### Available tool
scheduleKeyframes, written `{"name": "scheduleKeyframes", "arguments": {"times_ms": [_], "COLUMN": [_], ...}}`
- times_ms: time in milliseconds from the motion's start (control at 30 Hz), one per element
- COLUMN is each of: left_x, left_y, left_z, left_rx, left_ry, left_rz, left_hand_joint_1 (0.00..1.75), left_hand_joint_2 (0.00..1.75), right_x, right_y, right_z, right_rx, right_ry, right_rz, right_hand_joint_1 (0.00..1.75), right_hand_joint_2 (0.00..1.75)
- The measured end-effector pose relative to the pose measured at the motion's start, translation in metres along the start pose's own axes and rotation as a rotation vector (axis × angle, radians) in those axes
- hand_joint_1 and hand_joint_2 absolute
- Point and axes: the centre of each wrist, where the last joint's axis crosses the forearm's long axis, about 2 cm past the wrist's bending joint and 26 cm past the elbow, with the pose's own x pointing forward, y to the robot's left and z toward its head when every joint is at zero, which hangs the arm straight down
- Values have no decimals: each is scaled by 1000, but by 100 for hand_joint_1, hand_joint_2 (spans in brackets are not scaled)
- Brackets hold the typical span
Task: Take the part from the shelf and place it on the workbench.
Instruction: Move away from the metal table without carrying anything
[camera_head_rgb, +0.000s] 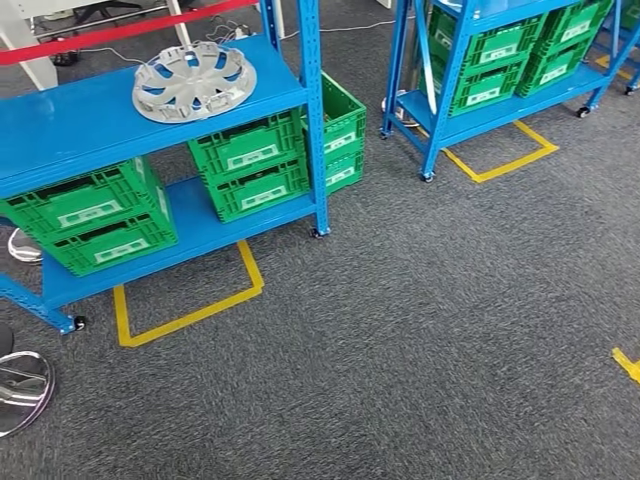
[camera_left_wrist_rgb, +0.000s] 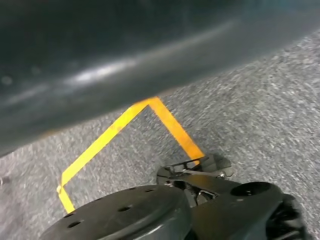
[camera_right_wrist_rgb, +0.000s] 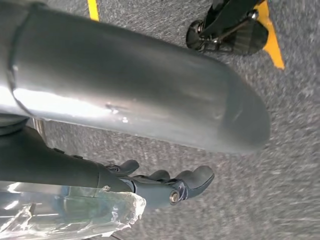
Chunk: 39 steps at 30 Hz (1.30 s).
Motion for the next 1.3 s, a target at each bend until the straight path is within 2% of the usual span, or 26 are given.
{"name": "scheduleKeyframes", "arguments": {"times_ms": [300, 1300], "left_x": [-1, 3], "left_y": [1, -3], "left_z": [0, 0], "left_rx": [-2, -4], "left_ry": [-2, -12], "left_rz": [-22, -31], "left_hand_joint_1": [0, 0], "left_hand_joint_2": [0, 0], "right_x": [6, 4], "right_y": [-2, -3], "right_z": [-3, -3], "right_rx": [-4, 10], "right_ry": [-14, -21], "right_rz": [5, -11], "right_hand_joint_1": [0, 0], "right_hand_joint_2": [0, 0]}}
